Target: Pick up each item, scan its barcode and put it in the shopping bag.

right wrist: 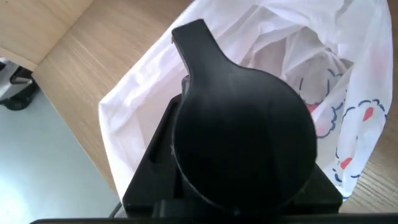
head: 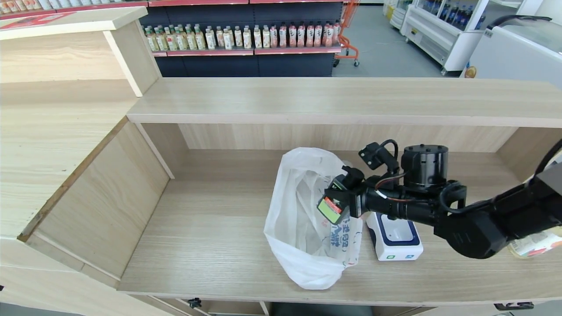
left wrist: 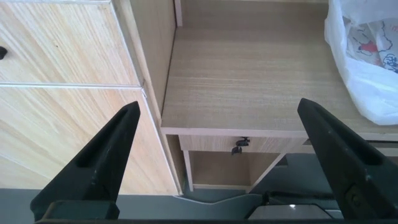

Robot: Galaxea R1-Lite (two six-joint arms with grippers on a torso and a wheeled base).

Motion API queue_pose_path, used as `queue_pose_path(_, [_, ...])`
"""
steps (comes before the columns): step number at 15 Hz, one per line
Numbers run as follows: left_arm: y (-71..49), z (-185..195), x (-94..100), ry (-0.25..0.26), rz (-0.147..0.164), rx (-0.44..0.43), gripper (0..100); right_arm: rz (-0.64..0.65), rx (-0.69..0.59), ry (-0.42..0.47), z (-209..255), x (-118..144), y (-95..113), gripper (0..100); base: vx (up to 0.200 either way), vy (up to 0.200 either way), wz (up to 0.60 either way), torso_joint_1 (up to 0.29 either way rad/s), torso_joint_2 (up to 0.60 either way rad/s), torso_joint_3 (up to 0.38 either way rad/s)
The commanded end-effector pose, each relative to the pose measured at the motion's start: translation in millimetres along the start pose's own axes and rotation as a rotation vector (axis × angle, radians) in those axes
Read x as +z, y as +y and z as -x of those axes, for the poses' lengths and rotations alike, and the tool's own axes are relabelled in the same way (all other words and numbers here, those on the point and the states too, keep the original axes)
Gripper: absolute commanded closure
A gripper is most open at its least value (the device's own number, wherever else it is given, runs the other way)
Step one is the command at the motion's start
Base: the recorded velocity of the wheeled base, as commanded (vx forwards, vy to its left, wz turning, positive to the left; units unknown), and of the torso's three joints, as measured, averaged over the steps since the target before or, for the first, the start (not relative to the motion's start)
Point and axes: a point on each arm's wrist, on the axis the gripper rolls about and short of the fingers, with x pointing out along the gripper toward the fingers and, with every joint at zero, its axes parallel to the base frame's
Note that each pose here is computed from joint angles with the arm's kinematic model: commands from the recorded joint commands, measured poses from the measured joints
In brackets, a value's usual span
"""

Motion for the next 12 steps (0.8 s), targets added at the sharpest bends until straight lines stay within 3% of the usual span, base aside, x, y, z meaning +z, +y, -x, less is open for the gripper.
queue_pose_path(1, [0.0,0,0.0,0.000,0.002,0.001,0,-0.039,0.034,0.054,-22,-21,-2,100,0.000,0.000,0.00,0.000,0.00,0.000])
queue_pose_path(12, [0.0,0,0.0,0.000,0.002,0.001,0,0.017,0.065,0.053,-66,-52,-1,100,0.000,0.000,0.00,0.000,0.00,0.000])
